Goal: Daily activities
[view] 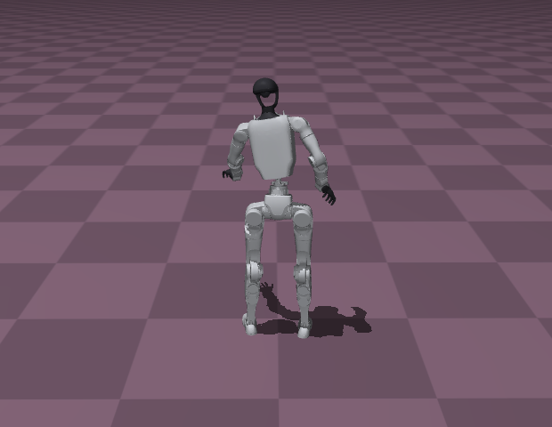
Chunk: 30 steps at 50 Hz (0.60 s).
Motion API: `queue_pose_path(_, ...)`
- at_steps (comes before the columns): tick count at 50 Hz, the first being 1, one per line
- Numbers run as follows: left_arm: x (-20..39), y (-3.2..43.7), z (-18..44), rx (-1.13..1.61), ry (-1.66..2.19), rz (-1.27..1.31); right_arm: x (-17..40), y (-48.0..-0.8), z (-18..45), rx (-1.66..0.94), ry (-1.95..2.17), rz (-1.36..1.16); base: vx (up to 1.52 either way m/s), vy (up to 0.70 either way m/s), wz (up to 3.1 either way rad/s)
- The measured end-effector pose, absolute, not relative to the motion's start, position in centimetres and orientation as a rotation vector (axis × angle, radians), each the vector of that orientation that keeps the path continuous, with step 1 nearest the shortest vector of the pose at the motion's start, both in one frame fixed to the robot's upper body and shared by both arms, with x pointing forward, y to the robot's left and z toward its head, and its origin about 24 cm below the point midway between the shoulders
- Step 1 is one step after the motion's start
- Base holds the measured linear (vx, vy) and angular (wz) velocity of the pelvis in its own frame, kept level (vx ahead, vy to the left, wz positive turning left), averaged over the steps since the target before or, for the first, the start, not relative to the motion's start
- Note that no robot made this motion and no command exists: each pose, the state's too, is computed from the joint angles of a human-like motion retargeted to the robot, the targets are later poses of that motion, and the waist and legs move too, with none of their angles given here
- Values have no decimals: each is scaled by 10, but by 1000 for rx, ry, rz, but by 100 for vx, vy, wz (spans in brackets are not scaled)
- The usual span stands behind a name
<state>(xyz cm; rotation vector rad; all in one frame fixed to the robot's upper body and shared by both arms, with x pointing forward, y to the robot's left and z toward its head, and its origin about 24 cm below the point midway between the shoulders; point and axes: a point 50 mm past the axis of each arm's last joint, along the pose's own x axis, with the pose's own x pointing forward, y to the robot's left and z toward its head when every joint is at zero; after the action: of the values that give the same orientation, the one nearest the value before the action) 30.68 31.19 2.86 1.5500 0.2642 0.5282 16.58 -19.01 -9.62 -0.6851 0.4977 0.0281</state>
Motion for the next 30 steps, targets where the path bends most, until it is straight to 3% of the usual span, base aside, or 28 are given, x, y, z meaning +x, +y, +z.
queue_pose_path(10, 297, 297, 10, 1324, 291, 502, 167, -199, -90, -733, 464, -14, 0, 0, 0)
queue_pose_path(20, 287, 234, -20, 1239, 199, 245, 183, -194, -74, -577, 364, -163, 0, 0, 0)
queue_pose_path(30, 303, 183, 6, 1247, -84, 99, 190, -189, -56, -428, 249, -310, 0, 0, 0)
